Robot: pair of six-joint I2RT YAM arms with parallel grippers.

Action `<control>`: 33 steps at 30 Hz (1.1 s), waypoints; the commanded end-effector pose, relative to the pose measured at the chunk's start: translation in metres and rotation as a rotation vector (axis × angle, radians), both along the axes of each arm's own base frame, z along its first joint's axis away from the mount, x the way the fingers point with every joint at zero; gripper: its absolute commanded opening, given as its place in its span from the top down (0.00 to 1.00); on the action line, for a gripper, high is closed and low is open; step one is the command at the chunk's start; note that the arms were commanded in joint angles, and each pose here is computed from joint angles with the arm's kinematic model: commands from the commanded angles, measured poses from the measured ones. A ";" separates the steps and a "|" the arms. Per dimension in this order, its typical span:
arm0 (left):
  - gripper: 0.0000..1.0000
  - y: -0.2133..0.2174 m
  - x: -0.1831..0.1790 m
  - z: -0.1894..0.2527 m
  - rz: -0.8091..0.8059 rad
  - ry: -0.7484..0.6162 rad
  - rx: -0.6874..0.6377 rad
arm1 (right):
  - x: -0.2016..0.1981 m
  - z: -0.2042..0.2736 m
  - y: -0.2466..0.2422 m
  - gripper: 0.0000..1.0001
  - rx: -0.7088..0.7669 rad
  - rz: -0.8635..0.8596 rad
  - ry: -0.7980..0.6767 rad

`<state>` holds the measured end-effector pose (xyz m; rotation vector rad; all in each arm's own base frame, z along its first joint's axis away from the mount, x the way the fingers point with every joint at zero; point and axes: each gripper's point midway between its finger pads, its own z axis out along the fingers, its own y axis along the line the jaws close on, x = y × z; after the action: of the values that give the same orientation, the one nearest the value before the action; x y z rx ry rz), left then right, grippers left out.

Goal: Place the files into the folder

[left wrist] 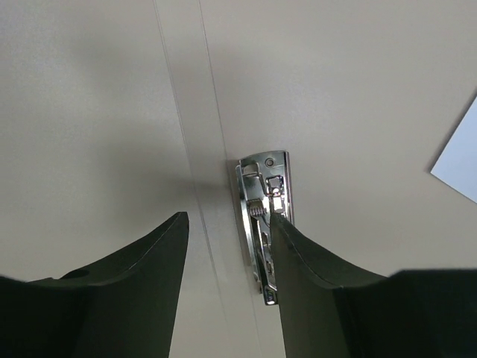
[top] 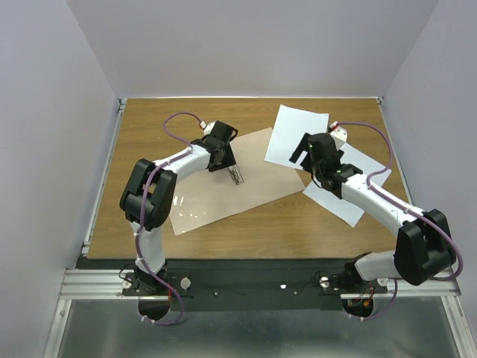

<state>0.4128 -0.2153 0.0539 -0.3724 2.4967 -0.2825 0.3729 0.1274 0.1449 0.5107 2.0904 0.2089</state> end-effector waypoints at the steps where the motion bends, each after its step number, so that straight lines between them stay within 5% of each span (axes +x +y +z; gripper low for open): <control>1: 0.43 0.006 0.005 -0.003 0.025 0.006 0.046 | 0.006 0.002 -0.007 0.00 -0.017 -0.026 -0.016; 16: 0.60 0.004 0.005 -0.022 0.024 0.043 0.057 | 0.006 -0.001 -0.007 0.00 -0.023 -0.015 -0.005; 28: 0.61 0.002 0.005 -0.036 0.076 0.072 0.102 | 0.006 -0.002 -0.006 0.00 -0.016 -0.005 -0.001; 33: 0.79 -0.001 0.004 -0.043 0.071 0.083 0.123 | 0.005 -0.002 -0.006 0.00 -0.014 -0.002 0.000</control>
<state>0.4245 -0.2212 0.0288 -0.4212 2.5231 -0.1832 0.3745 0.1227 0.1413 0.5069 2.0983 0.1889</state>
